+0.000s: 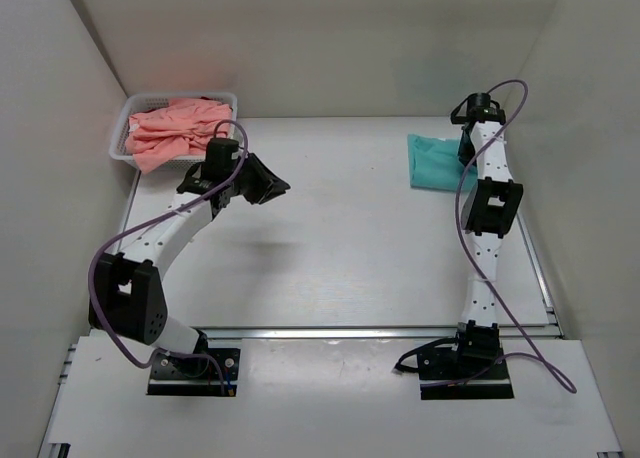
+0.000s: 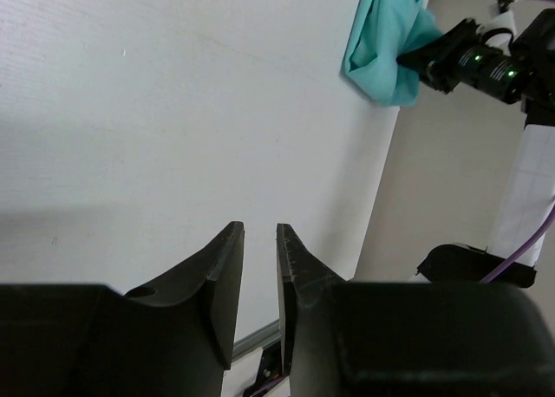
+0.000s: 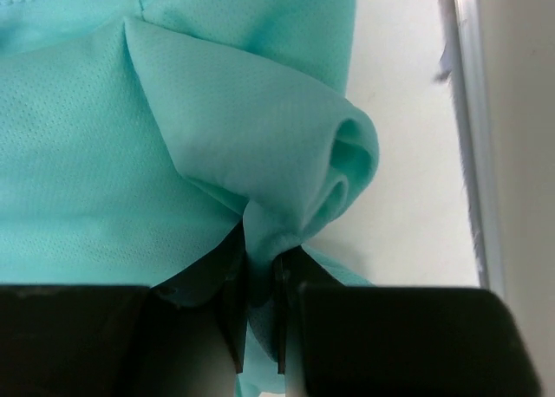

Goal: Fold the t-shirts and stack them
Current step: Fold the tshirt, then neatly place the folded tshirt to the corner

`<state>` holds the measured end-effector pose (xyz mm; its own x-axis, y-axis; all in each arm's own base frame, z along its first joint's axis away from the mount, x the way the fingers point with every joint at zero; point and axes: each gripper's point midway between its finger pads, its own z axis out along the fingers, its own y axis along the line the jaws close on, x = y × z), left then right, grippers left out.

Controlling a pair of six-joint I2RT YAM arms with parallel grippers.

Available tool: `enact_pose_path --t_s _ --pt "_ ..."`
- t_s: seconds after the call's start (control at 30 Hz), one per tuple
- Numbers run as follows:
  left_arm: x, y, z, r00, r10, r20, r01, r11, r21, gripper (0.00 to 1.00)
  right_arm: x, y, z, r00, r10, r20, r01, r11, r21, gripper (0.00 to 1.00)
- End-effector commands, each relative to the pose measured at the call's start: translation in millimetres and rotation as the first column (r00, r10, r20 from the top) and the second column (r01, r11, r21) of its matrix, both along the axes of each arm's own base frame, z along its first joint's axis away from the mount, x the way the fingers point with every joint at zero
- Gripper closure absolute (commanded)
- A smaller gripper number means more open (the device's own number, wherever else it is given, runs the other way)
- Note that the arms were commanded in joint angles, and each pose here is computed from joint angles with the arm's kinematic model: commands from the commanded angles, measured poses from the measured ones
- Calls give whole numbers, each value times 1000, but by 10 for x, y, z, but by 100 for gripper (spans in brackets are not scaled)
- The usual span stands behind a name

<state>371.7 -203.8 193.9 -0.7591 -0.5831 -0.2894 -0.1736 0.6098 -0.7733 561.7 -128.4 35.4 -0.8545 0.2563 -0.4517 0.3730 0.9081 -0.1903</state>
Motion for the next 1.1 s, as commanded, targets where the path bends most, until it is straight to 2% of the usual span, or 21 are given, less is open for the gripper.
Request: enact_pose_path --t_s 0.0,0.23,0.37,0.47,0.63,0.77,0.9,1.0,1.07 --pt "-134 -76 90 999 -43 32 43 999 1 67 326 -288 447 984 45 174 -34 997 -65 97" --pt "-170 -131 76 998 -61 21 61 998 1 67 551 -724 352 964 64 257 -32 991 -126 99" --pt "-141 -129 86 998 -61 26 61 998 11 69 679 -856 366 944 84 318 -47 991 -124 94" --pt "-169 -167 17 997 -73 13 72 997 22 70 783 -891 367 924 109 367 -76 992 -103 85" --pt "-215 -196 -57 997 -74 -1 74 997 21 70 913 -936 350 894 130 429 -105 991 -82 77" --pt "-215 -225 -35 997 -80 8 79 996 33 70 1049 -910 556 851 162 499 -134 987 -93 64" --pt "-253 -224 -81 996 -87 -2 87 996 36 69 1207 -871 970 792 211 573 -134 976 -174 54" --pt "-268 -221 -27 997 -78 3 78 997 19 69 1198 -837 1340 763 209 612 -112 975 -193 35" --pt "-282 -218 45 997 -77 19 77 997 8 69 1142 -828 1452 770 206 605 -101 974 -203 28"
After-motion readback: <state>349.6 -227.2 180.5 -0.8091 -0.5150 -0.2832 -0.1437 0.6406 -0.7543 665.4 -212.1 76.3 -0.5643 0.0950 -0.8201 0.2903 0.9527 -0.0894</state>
